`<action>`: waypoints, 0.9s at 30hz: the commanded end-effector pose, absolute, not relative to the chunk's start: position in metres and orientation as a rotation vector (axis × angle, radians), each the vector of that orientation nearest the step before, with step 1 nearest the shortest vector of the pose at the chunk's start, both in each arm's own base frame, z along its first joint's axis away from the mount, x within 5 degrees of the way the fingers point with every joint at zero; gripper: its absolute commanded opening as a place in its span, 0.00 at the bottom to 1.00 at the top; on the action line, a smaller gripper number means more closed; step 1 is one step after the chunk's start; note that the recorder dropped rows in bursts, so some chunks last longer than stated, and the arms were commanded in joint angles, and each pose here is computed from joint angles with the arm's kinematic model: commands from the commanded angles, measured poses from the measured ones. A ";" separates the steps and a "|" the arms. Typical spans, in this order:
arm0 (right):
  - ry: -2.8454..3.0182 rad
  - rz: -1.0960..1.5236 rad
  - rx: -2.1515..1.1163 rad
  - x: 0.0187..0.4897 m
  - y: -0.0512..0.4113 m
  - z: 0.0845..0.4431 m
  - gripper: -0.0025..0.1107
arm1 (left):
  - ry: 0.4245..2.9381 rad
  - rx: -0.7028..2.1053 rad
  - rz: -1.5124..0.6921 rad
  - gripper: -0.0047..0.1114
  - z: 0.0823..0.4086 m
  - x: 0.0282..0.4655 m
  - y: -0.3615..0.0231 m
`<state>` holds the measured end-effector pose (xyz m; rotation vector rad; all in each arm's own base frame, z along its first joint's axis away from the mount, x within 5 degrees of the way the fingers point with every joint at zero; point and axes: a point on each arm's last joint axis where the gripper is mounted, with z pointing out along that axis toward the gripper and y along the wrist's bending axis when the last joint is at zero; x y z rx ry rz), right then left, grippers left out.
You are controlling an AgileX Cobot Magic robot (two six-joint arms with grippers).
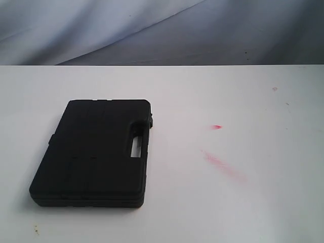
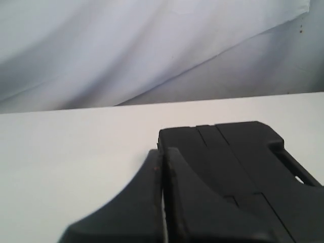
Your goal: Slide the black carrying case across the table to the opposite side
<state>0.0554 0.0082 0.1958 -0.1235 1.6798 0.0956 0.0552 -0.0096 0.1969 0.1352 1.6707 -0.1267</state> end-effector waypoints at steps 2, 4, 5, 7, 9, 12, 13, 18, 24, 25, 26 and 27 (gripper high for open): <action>1.680 0.103 -0.112 0.055 0.008 0.195 0.02 | 1.534 0.117 -0.121 0.04 0.208 0.056 -0.009; 1.680 0.103 -0.112 0.055 0.008 0.195 0.02 | 1.489 0.112 -0.121 0.04 0.212 0.056 -0.008; 1.680 0.103 -0.112 0.055 0.008 0.195 0.02 | 1.450 0.107 -0.121 0.04 0.216 0.055 -0.008; 1.680 0.103 -0.112 0.055 0.008 0.195 0.02 | 1.388 0.099 -0.120 0.04 0.222 0.054 -0.008; 1.680 0.103 -0.112 0.055 0.008 0.195 0.02 | 1.335 0.090 -0.123 0.04 0.226 0.054 -0.007; 1.680 0.103 -0.112 0.055 0.008 0.195 0.02 | 1.299 0.071 -0.141 0.04 0.230 0.053 -0.007; 1.680 0.103 -0.112 0.055 0.008 0.195 0.02 | 1.310 0.053 -0.163 0.04 0.229 0.053 -0.007; 1.680 0.103 -0.112 0.055 0.008 0.195 0.02 | 1.213 -0.054 -0.305 0.04 0.238 0.050 -0.006; 1.680 0.103 -0.112 0.055 0.008 0.195 0.02 | 0.959 0.183 -0.145 0.04 0.285 0.032 -0.014; 1.680 0.103 -0.112 0.055 0.008 0.195 0.02 | 0.963 0.181 -0.145 0.04 0.298 0.028 -0.013; 1.680 0.103 -0.112 0.055 0.008 0.195 0.02 | 0.977 0.165 -0.146 0.04 0.311 0.023 -0.011; 1.680 0.103 -0.112 0.055 0.008 0.195 0.02 | 0.985 0.159 -0.133 0.04 0.322 0.018 -0.009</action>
